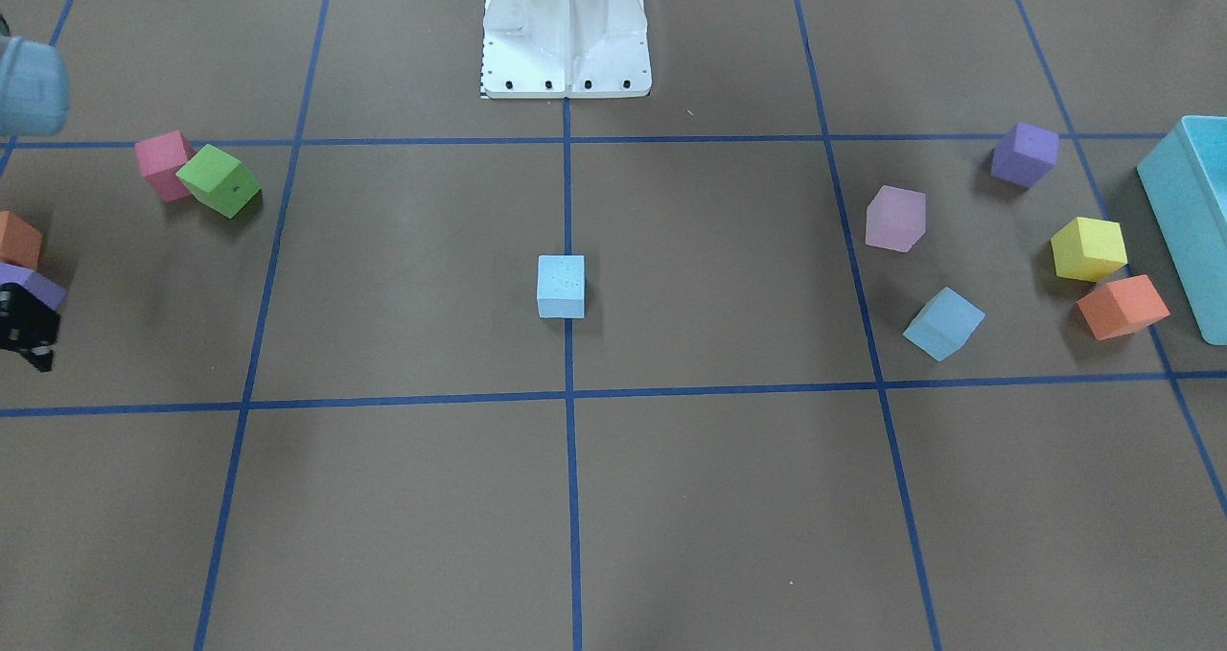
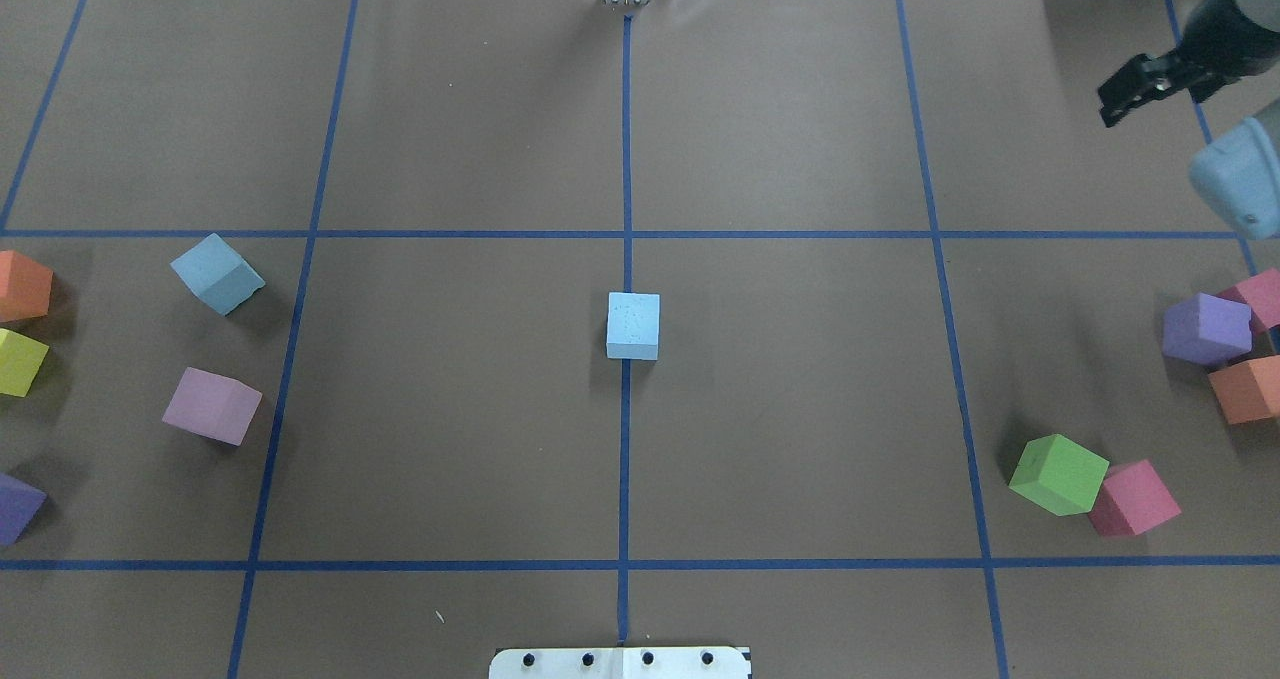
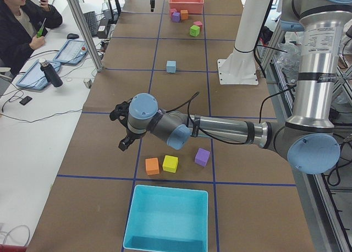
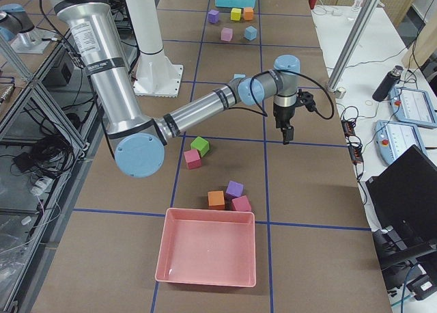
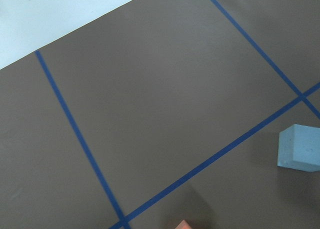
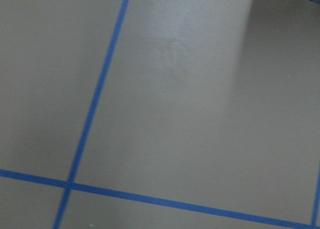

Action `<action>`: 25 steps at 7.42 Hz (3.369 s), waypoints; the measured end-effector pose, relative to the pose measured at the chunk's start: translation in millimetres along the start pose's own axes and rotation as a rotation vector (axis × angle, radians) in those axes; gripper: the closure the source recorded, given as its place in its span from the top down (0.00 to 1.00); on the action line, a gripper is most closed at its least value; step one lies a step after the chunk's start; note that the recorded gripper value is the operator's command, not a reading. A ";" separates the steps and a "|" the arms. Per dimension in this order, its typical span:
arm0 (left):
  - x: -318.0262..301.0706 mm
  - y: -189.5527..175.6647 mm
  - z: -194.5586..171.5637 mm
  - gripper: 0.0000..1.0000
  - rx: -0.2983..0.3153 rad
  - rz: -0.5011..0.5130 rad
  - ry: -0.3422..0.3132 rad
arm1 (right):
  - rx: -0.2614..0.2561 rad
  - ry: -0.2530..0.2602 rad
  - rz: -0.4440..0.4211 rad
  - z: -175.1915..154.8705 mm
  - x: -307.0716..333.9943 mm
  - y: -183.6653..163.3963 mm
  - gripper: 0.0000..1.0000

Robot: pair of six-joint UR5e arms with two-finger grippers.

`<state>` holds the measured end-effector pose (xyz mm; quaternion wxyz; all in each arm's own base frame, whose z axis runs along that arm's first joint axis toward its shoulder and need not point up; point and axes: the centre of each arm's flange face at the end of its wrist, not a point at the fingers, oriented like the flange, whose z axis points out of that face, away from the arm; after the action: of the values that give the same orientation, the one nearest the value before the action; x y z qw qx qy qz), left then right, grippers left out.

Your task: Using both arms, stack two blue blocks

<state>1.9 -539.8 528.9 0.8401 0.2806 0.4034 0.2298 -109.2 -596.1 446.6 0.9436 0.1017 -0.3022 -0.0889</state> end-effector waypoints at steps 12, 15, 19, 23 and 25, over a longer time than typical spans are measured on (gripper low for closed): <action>136.0 -79.2 162.6 0.98 -0.112 0.052 0.164 | -0.140 0.006 0.177 67.0 234.3 264.6 1.00; 146.4 -69.7 191.1 0.97 -0.134 0.061 0.176 | -0.139 0.005 0.181 66.9 234.3 263.6 1.00; 162.9 -55.2 219.1 0.97 -0.174 0.078 0.145 | -0.140 0.003 0.186 67.6 234.4 263.1 1.00; 161.0 -40.7 239.2 0.18 -0.214 0.068 0.125 | -0.142 0.003 0.188 68.4 234.6 262.3 1.00; 162.2 -39.3 242.2 0.07 -0.219 0.069 0.119 | -0.141 0.003 0.188 68.5 234.8 261.3 1.00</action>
<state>295.8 -538.7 539.3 0.8320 0.1866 0.4149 0.3174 66.5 -407.6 695.0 0.9530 0.0064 -0.3022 -0.0208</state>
